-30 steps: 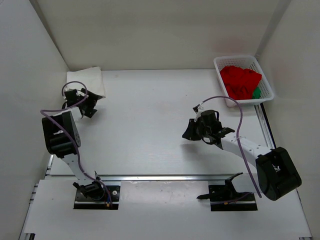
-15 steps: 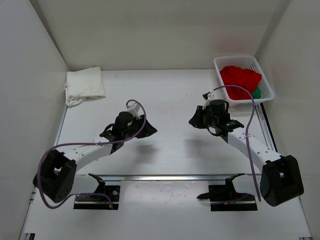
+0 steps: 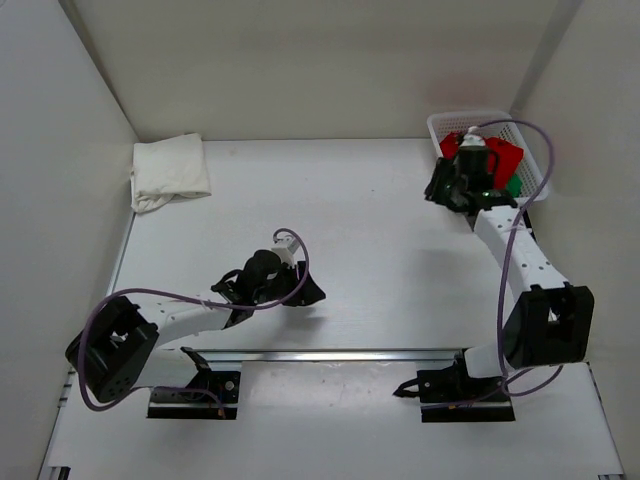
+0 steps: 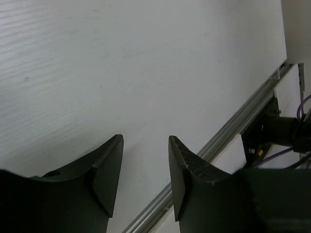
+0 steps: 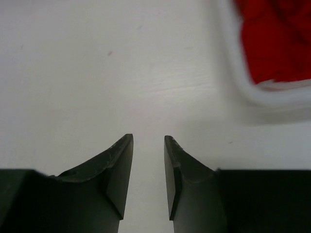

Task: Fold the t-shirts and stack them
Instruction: Grab crumpled tshirt from bin with the right arm

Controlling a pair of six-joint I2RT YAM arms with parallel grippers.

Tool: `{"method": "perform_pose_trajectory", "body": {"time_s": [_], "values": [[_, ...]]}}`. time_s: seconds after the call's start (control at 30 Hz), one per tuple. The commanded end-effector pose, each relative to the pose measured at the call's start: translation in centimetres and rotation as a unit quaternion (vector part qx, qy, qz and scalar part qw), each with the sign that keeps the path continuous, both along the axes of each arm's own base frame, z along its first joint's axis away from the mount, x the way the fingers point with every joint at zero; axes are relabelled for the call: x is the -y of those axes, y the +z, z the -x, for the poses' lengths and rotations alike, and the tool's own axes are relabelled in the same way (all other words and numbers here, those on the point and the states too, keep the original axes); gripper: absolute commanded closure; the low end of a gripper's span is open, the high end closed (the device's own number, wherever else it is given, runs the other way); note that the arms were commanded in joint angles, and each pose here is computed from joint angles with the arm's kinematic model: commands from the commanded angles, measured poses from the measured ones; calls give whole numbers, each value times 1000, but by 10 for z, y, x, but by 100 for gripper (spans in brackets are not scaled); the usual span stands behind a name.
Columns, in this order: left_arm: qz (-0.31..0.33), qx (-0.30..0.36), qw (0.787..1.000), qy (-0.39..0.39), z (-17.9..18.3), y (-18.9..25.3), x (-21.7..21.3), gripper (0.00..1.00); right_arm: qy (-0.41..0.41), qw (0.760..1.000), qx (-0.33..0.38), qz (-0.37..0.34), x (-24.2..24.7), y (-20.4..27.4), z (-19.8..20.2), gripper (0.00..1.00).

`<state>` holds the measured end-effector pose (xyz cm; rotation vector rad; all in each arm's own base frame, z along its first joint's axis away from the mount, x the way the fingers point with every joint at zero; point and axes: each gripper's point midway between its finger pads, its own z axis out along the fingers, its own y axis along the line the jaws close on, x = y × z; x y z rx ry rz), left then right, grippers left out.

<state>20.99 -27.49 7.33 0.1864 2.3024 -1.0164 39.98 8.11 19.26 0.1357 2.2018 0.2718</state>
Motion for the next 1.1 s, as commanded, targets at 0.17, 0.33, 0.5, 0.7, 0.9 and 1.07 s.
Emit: {"method": "perform_pose_trajectory", "body": {"time_s": [0.17,0.33,0.5,0.7,0.9,1.07], "values": [[53,26,992,-111,40,25,53,45,-136,989,-1,53,126,23,-80,74],[53,7,990,-129,57,10,49,44,-173,983,-23,57,172,0,-113,66],[60,4,990,-127,56,8,44,43,-205,974,-46,83,218,-16,-146,60],[53,-4,991,-125,50,2,45,44,-195,975,-66,80,220,-45,-169,59],[50,-6,992,-117,46,0,44,43,-184,978,-76,69,219,-51,-188,91],[53,-5,992,-117,44,4,46,44,-182,977,-17,112,199,18,-189,100]]}}
